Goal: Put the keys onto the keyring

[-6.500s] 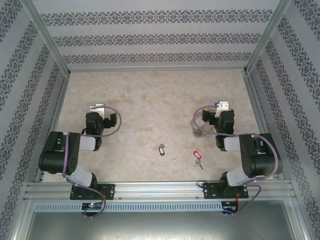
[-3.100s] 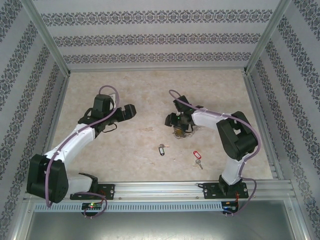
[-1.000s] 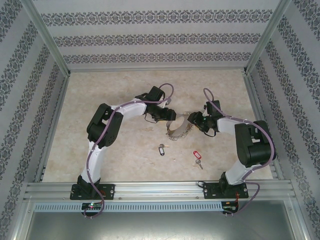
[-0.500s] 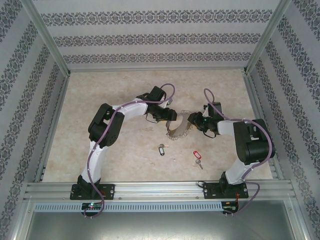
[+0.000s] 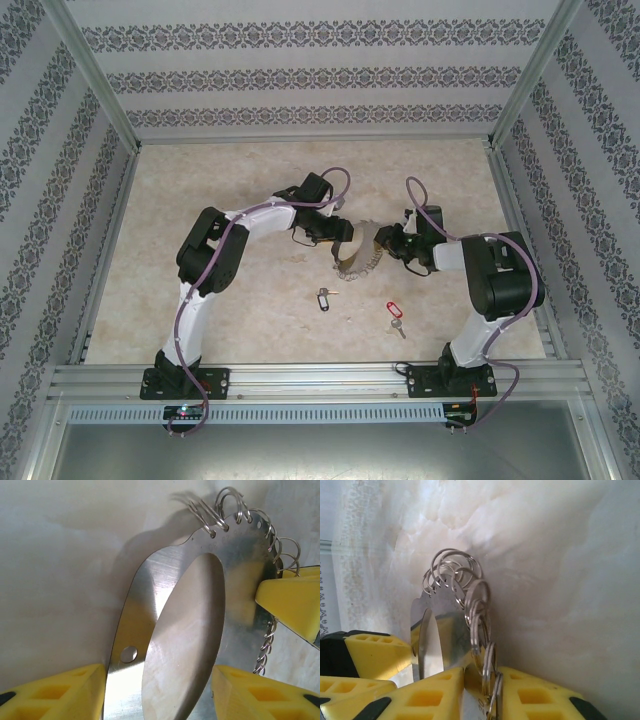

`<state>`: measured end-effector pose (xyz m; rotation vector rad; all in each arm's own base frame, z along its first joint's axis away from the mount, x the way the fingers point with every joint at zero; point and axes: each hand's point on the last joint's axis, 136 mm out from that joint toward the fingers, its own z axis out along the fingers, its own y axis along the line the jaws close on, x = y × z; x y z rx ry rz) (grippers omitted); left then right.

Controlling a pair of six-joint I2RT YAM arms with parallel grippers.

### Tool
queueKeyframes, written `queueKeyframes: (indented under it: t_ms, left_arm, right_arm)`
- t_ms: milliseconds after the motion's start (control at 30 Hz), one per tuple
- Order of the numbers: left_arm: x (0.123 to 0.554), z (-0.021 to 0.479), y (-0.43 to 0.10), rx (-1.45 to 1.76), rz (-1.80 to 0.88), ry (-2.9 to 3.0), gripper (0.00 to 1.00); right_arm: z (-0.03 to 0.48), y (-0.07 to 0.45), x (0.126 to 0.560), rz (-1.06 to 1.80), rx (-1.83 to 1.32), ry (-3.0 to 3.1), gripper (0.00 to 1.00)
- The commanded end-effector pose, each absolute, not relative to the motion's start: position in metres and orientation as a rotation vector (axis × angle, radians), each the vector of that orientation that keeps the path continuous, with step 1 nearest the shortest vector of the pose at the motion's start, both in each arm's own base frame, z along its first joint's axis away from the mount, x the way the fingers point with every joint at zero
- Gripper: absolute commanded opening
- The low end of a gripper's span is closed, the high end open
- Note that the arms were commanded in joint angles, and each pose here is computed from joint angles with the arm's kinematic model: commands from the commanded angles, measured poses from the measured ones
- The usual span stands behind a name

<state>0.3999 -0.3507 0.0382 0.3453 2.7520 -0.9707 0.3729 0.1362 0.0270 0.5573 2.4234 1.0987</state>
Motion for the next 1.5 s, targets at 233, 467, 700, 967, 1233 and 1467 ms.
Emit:
queueKeyframes:
  t_ms: [233, 467, 700, 967, 1233, 1467]
  left_arm:
    - [0.403, 0.07, -0.333, 0.268, -0.834, 2.656, 0.62]
    - [0.405, 0.109, -0.297, 0.15, -0.813, 2.557, 0.72]
    - [0.398, 0.149, -0.285, 0.137, -1.154, 2.473, 0.83]
    - [0.387, 0.21, -0.307, 0.268, -1.57, 2.266, 0.77]
    - [0.382, 0.233, -0.317, 0.336, -1.683, 2.185, 0.6]
    - [0.373, 0.253, -0.326, 0.417, -1.755, 2.116, 0.44]
  right_arm:
    - [0.046, 0.143, 0.359, 1.176, 0.477, 2.405, 0.07]
    - [0.085, 0.146, 0.353, 1.237, 0.448, 2.329, 0.04]
    - [0.151, 0.158, 0.348, 1.376, 0.349, 2.199, 0.05]
    - [0.203, 0.163, 0.344, 1.447, 0.279, 2.098, 0.06]
    - [0.229, 0.167, 0.337, 1.506, 0.253, 2.053, 0.06]
    - [0.244, 0.169, 0.336, 1.521, 0.23, 2.028, 0.07]
